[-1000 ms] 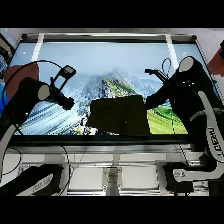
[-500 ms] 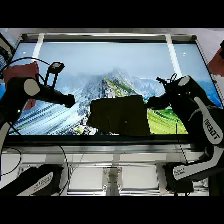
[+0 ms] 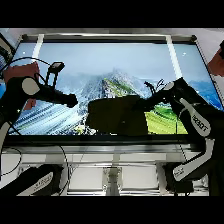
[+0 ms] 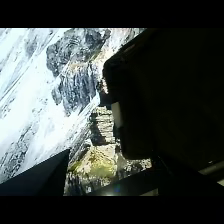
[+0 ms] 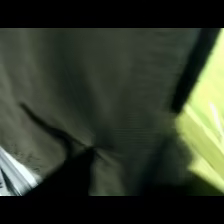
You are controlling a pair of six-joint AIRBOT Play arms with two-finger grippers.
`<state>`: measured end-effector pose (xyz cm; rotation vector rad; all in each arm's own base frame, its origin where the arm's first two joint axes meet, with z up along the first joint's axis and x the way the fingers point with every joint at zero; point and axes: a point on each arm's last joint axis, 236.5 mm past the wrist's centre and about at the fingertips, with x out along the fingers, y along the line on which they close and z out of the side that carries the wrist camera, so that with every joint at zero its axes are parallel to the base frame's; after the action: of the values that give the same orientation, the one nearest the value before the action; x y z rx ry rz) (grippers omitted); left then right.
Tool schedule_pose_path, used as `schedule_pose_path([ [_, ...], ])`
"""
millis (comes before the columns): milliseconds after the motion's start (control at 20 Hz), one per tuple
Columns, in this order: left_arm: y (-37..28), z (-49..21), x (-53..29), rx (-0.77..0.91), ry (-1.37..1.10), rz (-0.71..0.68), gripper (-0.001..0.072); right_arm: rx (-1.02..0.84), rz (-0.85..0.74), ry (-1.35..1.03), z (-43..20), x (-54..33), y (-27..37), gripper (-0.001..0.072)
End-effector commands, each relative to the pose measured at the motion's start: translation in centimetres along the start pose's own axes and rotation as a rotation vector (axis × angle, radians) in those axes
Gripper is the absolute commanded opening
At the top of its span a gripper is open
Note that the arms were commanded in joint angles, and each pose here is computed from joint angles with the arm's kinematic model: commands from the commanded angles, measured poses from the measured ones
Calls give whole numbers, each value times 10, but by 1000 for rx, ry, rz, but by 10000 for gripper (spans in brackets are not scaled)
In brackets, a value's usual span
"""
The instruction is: Fold the clothes and pants, and hang the long-sleeved shirts on hangers.
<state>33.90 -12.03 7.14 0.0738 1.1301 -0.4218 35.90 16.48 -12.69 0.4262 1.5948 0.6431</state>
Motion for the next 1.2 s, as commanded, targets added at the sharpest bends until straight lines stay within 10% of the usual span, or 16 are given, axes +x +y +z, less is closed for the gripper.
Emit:
schedule_pose_path([
  [0,0,0,0,-2,0,-2,586,-50,41,20,-2,22,30,199],
  [100,0,0,0,-2,0,-2,586,-94,48,41,-5,28,43,24],
  [600,0,-1,0,-24,2,-2,584,-98,14,-301,76,-141,121,22],
  [1150,0,-1,0,-24,2,-2,584,333,-344,-626,17,-373,-4,23],
])
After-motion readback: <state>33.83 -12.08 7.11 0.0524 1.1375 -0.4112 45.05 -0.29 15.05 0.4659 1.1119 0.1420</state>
